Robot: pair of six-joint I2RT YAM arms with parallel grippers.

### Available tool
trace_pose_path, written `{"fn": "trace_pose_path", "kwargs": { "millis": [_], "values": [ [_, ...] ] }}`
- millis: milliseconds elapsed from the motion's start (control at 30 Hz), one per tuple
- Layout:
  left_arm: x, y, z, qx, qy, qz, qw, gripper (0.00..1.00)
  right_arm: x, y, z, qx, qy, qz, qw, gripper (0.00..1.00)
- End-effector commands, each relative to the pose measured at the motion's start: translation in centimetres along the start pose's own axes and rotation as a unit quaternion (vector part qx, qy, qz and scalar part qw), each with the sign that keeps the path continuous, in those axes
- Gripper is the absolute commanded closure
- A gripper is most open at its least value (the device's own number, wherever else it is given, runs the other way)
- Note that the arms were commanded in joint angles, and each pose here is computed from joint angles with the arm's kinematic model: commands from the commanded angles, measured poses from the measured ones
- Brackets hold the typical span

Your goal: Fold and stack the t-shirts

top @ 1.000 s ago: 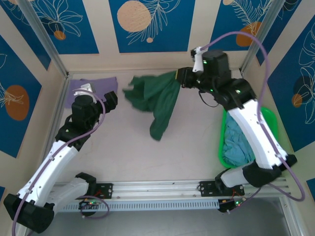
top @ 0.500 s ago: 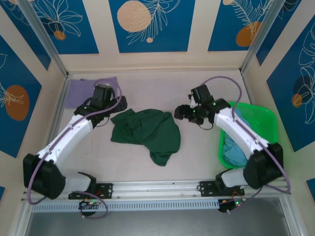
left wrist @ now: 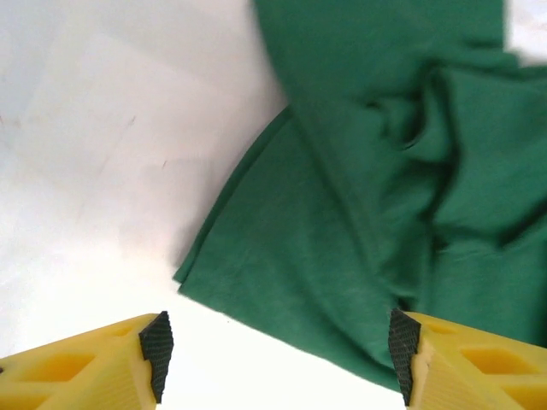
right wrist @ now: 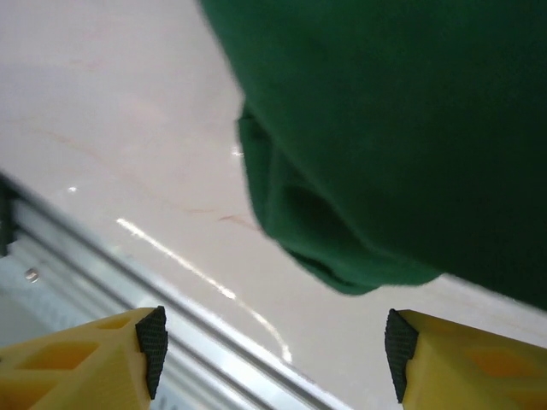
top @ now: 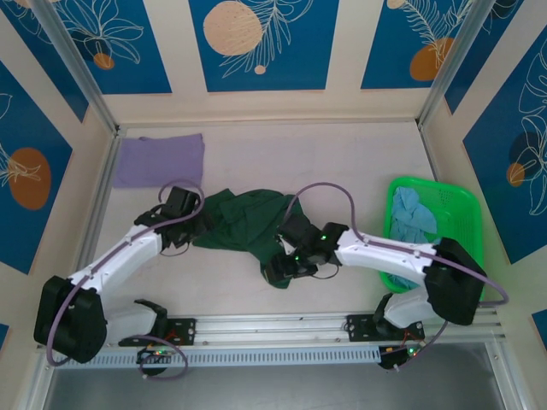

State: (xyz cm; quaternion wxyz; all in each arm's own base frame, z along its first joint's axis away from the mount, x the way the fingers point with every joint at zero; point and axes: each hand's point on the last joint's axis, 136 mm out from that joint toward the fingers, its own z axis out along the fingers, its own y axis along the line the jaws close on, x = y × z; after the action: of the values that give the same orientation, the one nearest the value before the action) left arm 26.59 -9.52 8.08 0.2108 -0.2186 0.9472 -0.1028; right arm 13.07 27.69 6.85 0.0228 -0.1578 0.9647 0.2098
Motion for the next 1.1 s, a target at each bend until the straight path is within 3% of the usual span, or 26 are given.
{"fn": "trace_pose_path", "kwargs": {
  "millis": [0,133,267,500,667,867,1067],
  "values": [
    [0.7,-0.7,1.7,0.019,0.012,-0.006,1.000,0.33,0.2,0.1,1.3,0.047,0.004,0.006,0.999,0.29],
    [0.6,0.7,3.2,-0.018,0.009,0.012,1.000,0.38,0.2,-0.4,3.2,0.092,0.010,0.013,0.996,0.29],
    [0.6,1.0,4.3,-0.015,0.007,0.010,1.000,0.46,-0.4,-2.4,4.3,0.154,0.001,0.037,0.987,0.35],
    [1.0,1.7,6.1,-0.033,0.016,0.022,0.999,0.69,-0.2,-3.0,5.6,0.164,0.011,0.039,0.986,0.80],
    [1.2,2.0,6.0,-0.034,0.010,0.022,0.999,1.00,-0.3,-2.1,3.5,0.130,-0.013,0.026,0.991,0.97],
    [-2.1,-0.4,0.1,0.022,-0.056,0.017,0.998,1.00,-2.0,0.1,-3.4,0.035,-0.078,0.013,0.996,1.00],
    [-7.8,-4.1,-12.6,0.108,-0.183,0.019,0.977,1.00,-4.9,0.8,-13.7,-0.090,-0.176,0.044,0.979,1.00]
  ]
}}
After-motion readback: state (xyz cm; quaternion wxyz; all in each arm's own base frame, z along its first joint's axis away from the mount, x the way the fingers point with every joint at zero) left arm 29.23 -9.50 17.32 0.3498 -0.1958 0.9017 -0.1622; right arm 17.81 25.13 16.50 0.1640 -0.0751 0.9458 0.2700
